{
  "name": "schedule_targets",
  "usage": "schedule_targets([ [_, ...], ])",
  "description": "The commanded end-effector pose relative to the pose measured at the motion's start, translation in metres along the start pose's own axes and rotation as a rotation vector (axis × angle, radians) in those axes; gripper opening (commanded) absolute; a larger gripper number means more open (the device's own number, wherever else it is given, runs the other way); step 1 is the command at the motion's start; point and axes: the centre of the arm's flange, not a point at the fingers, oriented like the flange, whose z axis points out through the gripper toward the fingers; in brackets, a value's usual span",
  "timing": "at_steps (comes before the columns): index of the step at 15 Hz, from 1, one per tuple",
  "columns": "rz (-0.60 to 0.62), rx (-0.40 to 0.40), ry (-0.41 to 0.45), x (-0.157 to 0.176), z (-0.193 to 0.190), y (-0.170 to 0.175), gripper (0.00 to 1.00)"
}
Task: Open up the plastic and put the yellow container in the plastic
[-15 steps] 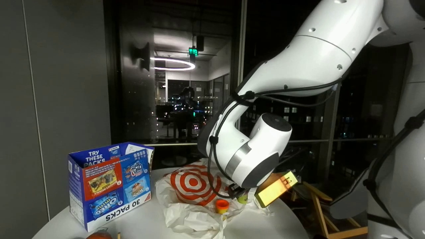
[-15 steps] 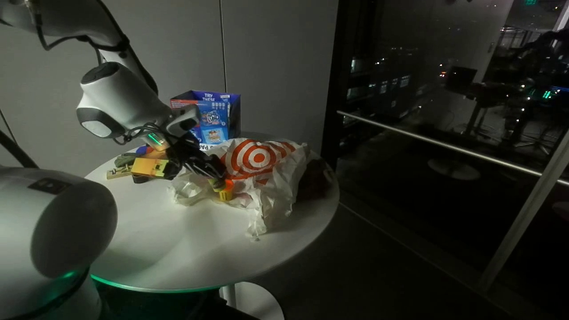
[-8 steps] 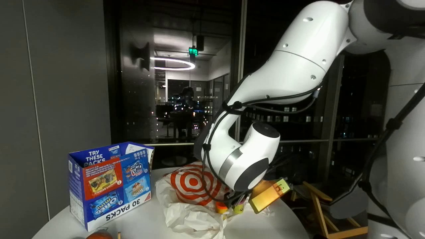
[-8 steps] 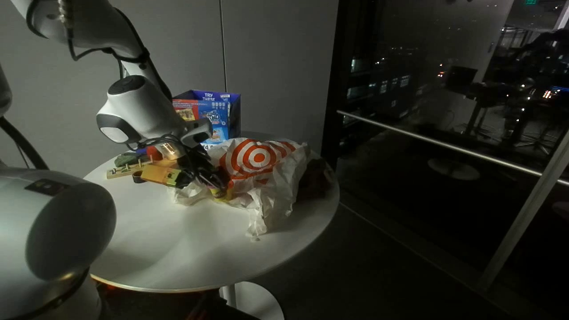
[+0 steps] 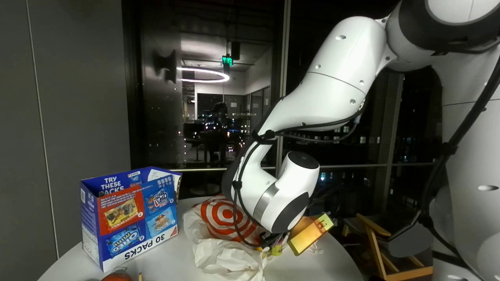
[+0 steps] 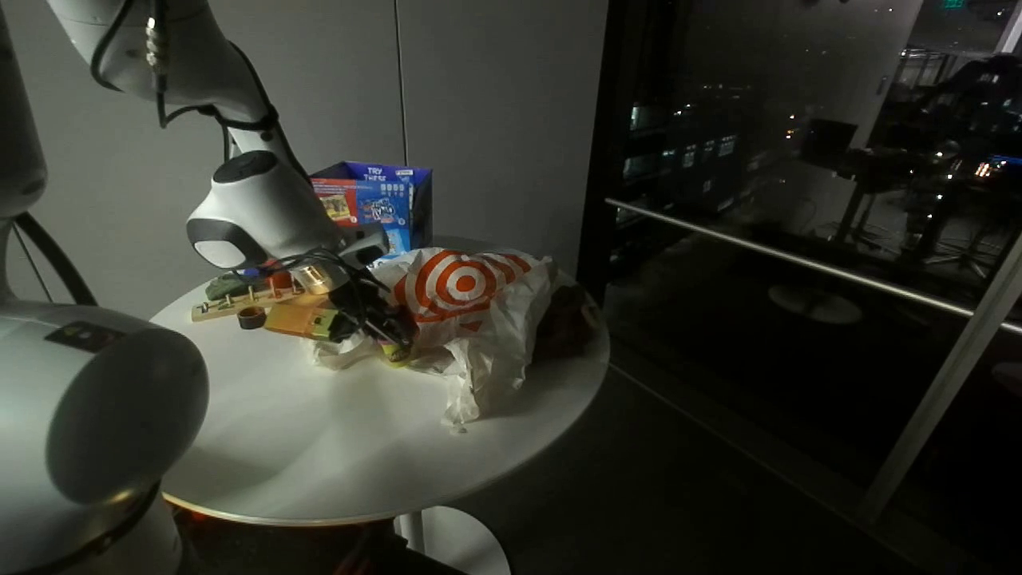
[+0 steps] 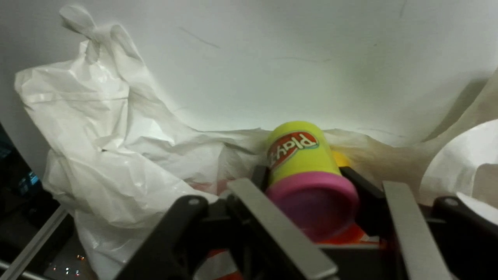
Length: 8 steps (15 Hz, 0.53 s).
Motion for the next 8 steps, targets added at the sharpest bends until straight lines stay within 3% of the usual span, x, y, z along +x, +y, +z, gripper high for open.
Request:
schedule_targets([
  [1,-0.009,-0.035,0.022,0.0036,0.0086,-0.0044,0.25],
  [8,-0.026,-0.105,0.08,0.0118,0.0103,-0.0059,0.25],
])
